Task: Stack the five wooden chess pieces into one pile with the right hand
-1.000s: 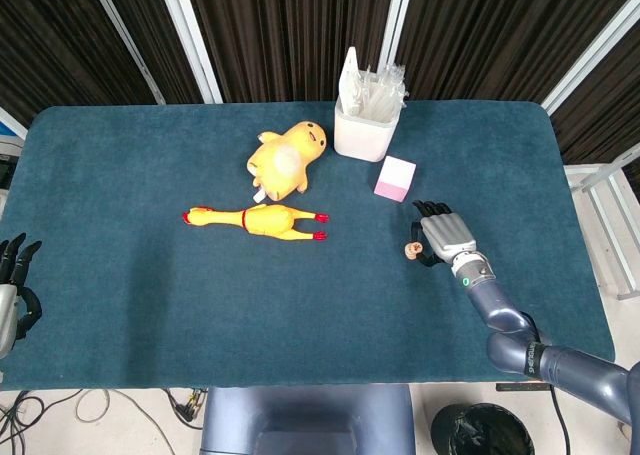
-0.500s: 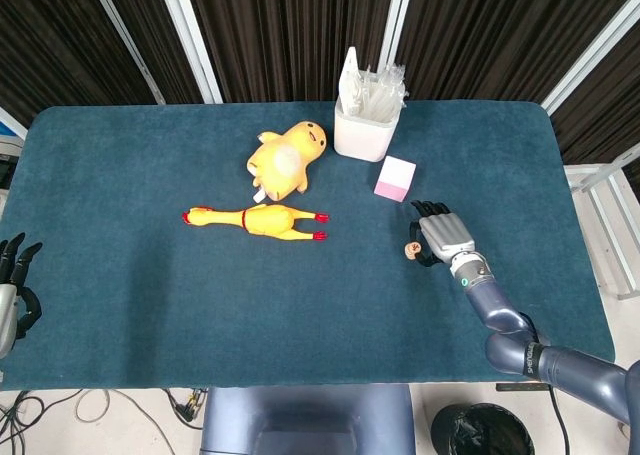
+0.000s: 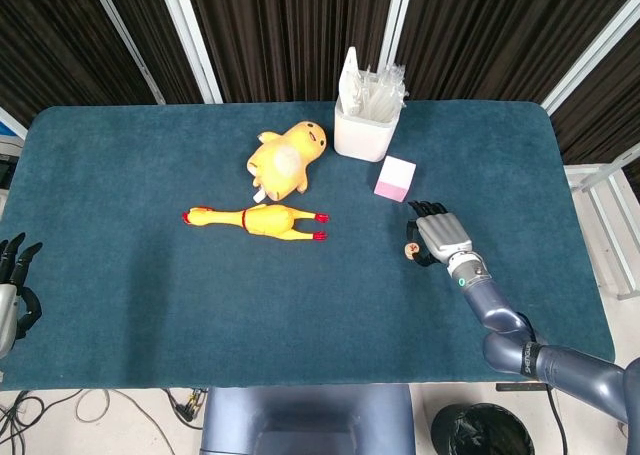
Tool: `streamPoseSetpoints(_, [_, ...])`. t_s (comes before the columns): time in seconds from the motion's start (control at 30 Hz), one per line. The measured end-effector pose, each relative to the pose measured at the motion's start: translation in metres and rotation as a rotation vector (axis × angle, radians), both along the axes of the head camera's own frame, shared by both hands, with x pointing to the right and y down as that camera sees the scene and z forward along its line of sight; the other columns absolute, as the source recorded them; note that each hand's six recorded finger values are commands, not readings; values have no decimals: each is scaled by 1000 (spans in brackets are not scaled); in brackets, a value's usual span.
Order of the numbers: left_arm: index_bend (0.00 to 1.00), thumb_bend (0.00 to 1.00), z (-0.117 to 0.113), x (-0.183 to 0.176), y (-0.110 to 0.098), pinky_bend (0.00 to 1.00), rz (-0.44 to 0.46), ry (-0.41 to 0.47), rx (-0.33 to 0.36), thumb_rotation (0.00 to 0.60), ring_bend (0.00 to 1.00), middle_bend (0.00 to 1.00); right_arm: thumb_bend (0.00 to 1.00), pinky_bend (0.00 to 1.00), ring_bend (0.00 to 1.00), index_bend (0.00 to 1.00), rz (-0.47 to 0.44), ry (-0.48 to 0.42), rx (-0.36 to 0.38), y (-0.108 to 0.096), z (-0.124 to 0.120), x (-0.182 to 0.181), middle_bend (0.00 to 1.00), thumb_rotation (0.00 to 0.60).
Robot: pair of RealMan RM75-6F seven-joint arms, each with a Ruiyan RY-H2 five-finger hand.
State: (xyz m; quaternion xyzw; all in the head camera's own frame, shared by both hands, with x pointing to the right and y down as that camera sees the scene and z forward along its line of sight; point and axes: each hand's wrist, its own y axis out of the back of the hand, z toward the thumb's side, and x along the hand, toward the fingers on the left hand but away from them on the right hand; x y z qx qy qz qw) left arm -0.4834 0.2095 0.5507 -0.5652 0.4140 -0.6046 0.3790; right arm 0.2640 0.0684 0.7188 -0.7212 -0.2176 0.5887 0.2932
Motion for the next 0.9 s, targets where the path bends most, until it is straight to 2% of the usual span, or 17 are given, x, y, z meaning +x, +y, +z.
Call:
streamPoseSetpoints(0.27, [147,824,0,0,0,22,1,1,0,600,0,0,404,79,20,426,14,-14,17,-3,-8,1,40,600])
streamPoseSetpoints(0.57, [147,824,0,0,0,21,1,1,1,600,0,0,404,47,0,198,37,-56,66,-1,-43,12,1,600])
streamPoseSetpoints(0.77, [147,824,0,0,0,22,1,2,-1,600,0,0,405,37,0,155,69,-64,177,19,-84,40,0,600])
streamPoseSetpoints(0.9, [147,824,0,1,0,23,2,3,-1,600,0,0,404,37,0,145,120,-75,288,45,-117,66,0,600])
